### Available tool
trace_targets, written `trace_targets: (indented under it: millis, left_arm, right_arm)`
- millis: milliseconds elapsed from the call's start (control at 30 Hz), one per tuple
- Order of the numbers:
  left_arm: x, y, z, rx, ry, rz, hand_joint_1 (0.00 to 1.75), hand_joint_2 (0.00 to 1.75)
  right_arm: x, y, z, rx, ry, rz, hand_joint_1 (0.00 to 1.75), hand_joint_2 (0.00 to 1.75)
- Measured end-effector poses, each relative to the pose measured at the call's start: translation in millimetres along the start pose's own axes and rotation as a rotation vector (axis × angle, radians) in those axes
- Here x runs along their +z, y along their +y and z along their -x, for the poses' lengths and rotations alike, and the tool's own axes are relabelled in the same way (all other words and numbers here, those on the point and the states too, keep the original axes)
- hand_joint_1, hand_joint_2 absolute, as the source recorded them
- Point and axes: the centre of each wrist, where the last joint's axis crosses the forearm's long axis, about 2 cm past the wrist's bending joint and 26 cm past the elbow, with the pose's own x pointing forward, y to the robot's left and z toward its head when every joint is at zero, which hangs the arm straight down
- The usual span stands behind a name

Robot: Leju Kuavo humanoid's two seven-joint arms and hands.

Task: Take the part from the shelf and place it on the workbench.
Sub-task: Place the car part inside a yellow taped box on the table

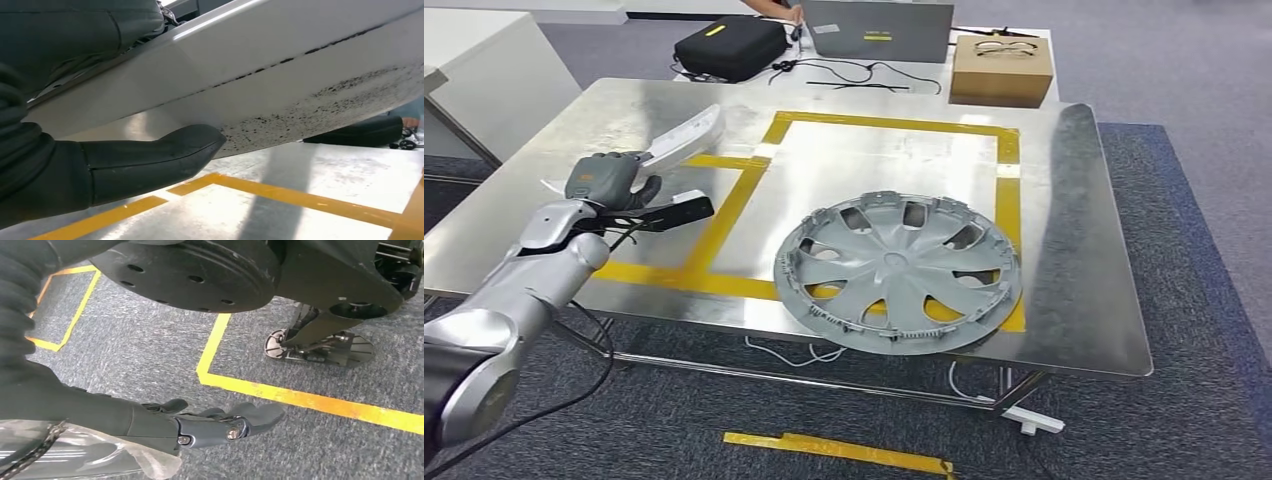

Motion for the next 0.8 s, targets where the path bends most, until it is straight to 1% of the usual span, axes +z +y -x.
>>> trace_targets:
  millis: [300,400,667,800]
  left_arm:
    - [-2.4,-1.7,1.5,-0.028,0.028,0.029,1.75,1.75]
    - [-0.8,-5.9,1.9,-0.05,0.062,0.057,1.75,1.75]
    - [0.0,-8.4,8.4,-0.105,0.159,0.106,1.75,1.75]
    - [2.9,-10.0,13.8,-0.109,0.19,0.13,0.0,1.75]
  right_arm:
    - [-0.2,-0.3,-1.8,-0.001,-0.003,-0.001,0.0,1.75]
    - [-0.5,-0.5,-4.7,-0.004,-0.007,-0.002,0.0,1.75]
    - [0.1,0.8,0.4,-0.009,0.004,0.003,0.0,1.75]
    - [0.2,1.4,1.4,-0.012,0.006,0.003,0.0,0.0]
